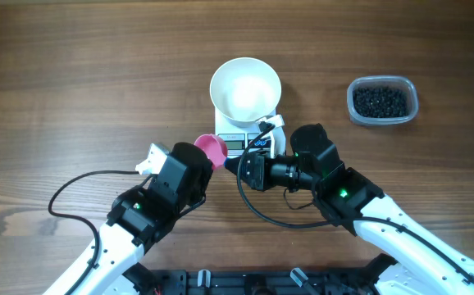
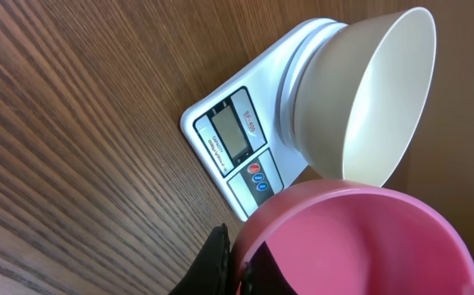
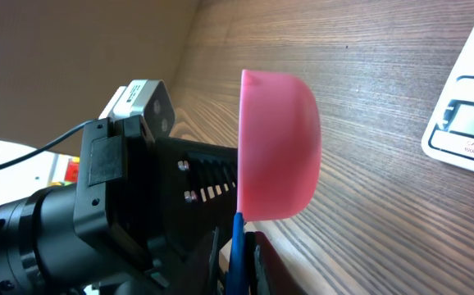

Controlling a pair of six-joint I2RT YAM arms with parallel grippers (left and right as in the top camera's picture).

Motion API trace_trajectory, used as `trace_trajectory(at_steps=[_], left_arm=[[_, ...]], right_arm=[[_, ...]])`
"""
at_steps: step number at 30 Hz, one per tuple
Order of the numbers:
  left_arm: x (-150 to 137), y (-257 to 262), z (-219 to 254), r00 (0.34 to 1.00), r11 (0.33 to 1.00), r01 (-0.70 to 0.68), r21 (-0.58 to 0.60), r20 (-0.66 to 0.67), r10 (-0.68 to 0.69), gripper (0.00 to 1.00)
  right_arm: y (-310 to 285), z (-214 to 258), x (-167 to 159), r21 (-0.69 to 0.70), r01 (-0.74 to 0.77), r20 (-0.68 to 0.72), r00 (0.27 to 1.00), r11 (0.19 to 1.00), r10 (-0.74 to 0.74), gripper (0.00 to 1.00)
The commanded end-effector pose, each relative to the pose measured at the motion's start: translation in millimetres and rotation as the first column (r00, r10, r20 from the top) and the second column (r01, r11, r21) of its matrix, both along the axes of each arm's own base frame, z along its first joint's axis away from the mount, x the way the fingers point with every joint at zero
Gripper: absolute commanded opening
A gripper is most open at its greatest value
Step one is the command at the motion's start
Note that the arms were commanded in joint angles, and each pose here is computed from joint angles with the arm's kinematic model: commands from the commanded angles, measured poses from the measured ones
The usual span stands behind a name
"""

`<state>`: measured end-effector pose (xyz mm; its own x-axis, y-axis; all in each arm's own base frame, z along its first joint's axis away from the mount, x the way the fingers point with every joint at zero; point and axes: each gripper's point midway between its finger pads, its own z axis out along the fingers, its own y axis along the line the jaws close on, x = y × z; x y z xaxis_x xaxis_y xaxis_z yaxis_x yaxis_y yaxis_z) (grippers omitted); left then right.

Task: Scoop item into bowl and weigh 150g on scale
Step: 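Close the right gripper on the blue handle while the left holds the scoop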

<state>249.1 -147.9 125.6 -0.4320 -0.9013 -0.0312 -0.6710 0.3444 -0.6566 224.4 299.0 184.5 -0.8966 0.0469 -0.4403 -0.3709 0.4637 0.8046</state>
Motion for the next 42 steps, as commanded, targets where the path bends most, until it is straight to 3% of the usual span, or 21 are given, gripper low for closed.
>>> trace_trajectory(at_steps=[1, 11, 15, 24, 42], left_arm=[[5.3, 7.0, 0.9, 0.999, 0.999, -0.027, 0.04, 0.025, 0.026, 0.04], [3.8, 8.9, -0.9, 0.999, 0.998, -0.03, 0.05, 0.017, 0.029, 0.04], [2.4, 9.1, -2.1, 1.0, 0.998, -0.027, 0.052, 0.01, 0.026, 0.04], [1.6, 8.8, -2.7, 1.0, 0.998, -0.024, 0.051, 0.005, 0.023, 0.04], [-2.0, 9.9, -5.8, 1.0, 0.998, -0.018, 0.058, -0.014, 0.019, 0.04]], right_arm=[[11.6, 14.7, -22.3, 0.067, -0.126, -0.019, 0.992, 0.99, 0.127, 0.15], [11.5, 14.8, -22.1, 0.067, -0.125, -0.018, 0.992, 0.99, 0.126, 0.11], [11.5, 14.8, -21.9, 0.067, -0.124, -0.018, 0.992, 0.99, 0.126, 0.2], [11.5, 14.8, -21.9, 0.067, -0.124, -0.018, 0.992, 0.99, 0.126, 0.13], [11.0, 14.3, -18.7, 0.065, -0.101, -0.027, 0.994, 0.993, 0.103, 0.15]])
